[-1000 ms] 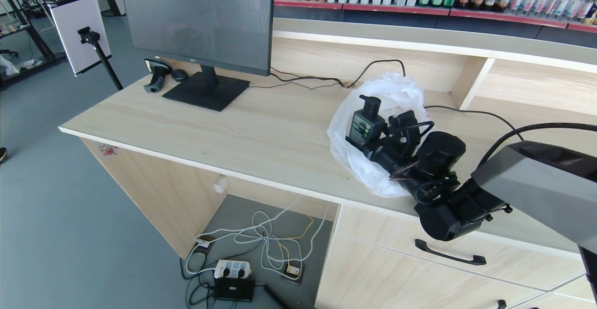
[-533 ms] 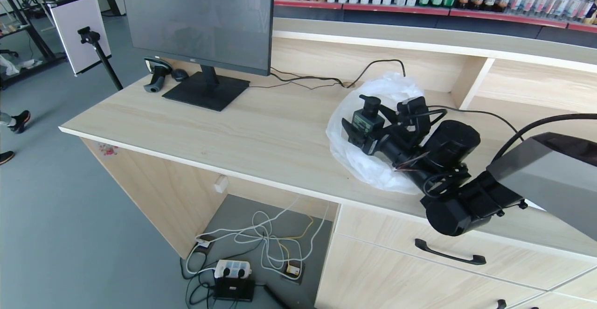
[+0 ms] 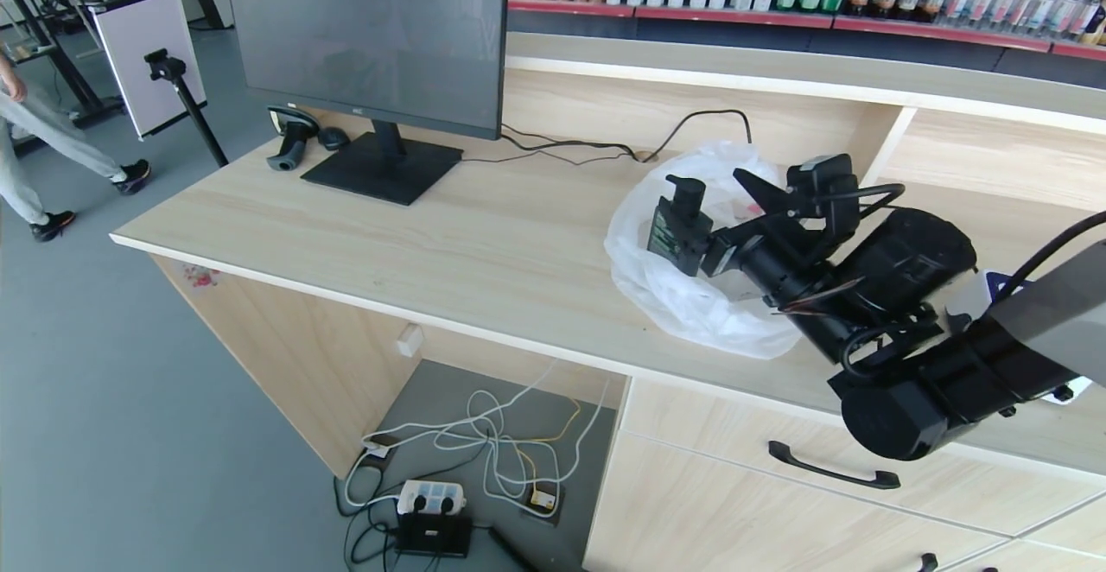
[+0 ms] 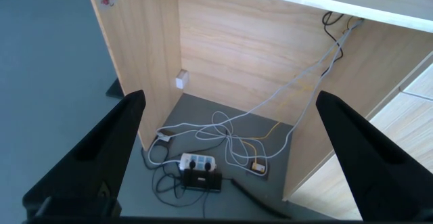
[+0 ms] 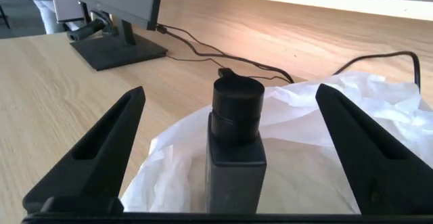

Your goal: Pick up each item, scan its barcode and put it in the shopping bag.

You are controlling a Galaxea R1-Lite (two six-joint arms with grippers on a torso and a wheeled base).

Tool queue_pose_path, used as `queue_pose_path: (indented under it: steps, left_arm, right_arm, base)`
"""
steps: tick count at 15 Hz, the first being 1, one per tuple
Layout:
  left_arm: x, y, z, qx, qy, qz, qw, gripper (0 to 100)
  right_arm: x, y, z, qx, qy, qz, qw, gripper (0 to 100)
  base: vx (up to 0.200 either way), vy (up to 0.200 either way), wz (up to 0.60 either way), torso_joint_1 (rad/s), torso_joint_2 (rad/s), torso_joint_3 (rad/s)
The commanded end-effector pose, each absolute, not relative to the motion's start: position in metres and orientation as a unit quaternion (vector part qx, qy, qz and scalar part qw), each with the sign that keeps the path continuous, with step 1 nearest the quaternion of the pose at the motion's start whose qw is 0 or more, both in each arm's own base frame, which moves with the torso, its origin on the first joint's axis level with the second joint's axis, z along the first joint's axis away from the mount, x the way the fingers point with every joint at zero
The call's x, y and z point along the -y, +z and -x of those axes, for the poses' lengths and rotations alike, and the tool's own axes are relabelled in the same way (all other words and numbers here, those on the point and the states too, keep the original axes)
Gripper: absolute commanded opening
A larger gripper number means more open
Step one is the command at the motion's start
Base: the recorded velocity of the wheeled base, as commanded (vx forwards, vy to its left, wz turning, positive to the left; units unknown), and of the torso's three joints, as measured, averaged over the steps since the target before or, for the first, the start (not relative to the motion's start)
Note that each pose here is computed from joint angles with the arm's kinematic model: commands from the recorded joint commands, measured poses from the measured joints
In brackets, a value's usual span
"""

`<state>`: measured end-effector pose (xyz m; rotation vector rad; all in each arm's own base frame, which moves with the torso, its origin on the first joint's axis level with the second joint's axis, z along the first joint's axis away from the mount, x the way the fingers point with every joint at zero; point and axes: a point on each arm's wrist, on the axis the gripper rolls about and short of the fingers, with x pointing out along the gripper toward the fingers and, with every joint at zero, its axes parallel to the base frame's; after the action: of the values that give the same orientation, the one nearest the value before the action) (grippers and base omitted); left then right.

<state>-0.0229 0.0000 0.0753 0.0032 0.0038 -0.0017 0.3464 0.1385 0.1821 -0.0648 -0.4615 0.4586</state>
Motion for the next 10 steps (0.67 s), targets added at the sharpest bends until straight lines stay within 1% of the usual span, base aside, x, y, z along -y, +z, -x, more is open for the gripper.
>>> queue_pose_path:
  steps: [1, 6, 10]
  left_arm:
    - [0.000, 0.075, 0.023, -0.002, -0.001, -0.002, 1.000, 100]
    - [0.000, 0.075, 0.023, -0.002, -0.001, -0.002, 1.000, 100]
    - [0.000, 0.075, 0.023, -0.002, -0.002, -0.002, 1.000, 100]
  right_arm:
    - [-0.133, 0.204, -0.328, 0.250, 0.224, 0.030, 0.942, 100]
    - [-0.114, 0.222, -0.277, 0.253, 0.223, 0.034, 0.941, 100]
    - [-0.105, 0.225, -0.243, 0.248, 0.234, 0.024, 0.940, 100]
  base:
    - [0.000, 0.000, 0.00, 0.000, 0.00, 0.000]
    - [0.000, 0.000, 0.00, 0.000, 0.00, 0.000]
    - [0.000, 0.000, 0.00, 0.000, 0.00, 0.000]
